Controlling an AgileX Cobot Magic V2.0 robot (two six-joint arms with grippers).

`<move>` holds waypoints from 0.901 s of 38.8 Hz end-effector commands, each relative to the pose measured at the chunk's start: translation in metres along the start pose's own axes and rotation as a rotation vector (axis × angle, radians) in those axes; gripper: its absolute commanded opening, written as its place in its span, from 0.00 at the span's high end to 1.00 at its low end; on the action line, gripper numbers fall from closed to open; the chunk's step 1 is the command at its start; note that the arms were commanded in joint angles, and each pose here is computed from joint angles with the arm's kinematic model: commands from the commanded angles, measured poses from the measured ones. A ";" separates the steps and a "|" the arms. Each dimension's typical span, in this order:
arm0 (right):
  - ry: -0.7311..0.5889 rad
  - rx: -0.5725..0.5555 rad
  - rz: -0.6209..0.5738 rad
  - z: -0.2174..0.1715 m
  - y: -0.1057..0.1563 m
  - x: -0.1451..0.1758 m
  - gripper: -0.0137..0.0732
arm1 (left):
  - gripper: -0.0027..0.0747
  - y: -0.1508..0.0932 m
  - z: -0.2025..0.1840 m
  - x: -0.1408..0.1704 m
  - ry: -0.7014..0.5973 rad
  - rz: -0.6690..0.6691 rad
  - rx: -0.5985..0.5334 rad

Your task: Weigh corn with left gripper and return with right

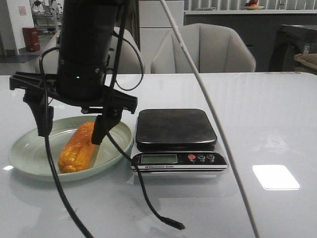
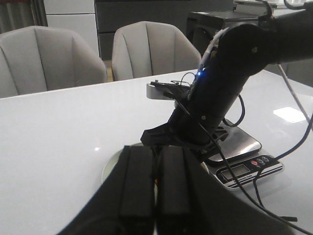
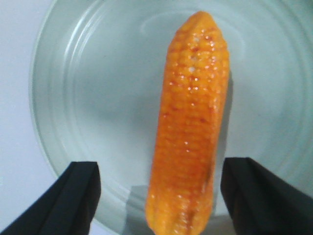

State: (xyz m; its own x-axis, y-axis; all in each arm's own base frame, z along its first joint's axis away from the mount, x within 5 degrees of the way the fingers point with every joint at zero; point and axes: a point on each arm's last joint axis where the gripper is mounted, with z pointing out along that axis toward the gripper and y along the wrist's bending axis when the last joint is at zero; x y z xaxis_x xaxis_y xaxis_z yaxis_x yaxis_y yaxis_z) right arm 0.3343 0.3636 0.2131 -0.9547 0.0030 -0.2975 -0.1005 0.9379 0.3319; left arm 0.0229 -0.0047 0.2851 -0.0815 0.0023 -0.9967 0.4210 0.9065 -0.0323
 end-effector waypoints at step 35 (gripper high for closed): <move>-0.334 -0.006 -0.402 -0.277 -0.139 0.022 0.14 | 0.80 -0.001 -0.004 -0.015 -0.104 0.000 0.013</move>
State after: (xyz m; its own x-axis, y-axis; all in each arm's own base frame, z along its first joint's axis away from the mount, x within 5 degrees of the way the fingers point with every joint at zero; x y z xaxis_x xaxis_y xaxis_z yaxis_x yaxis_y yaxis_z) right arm 0.2777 0.1543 0.3841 -0.7886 -0.2762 -0.5493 -0.4132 0.8997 0.1408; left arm 0.0229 -0.0047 0.2851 -0.0815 0.0023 -0.9967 0.4210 0.9065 -0.0323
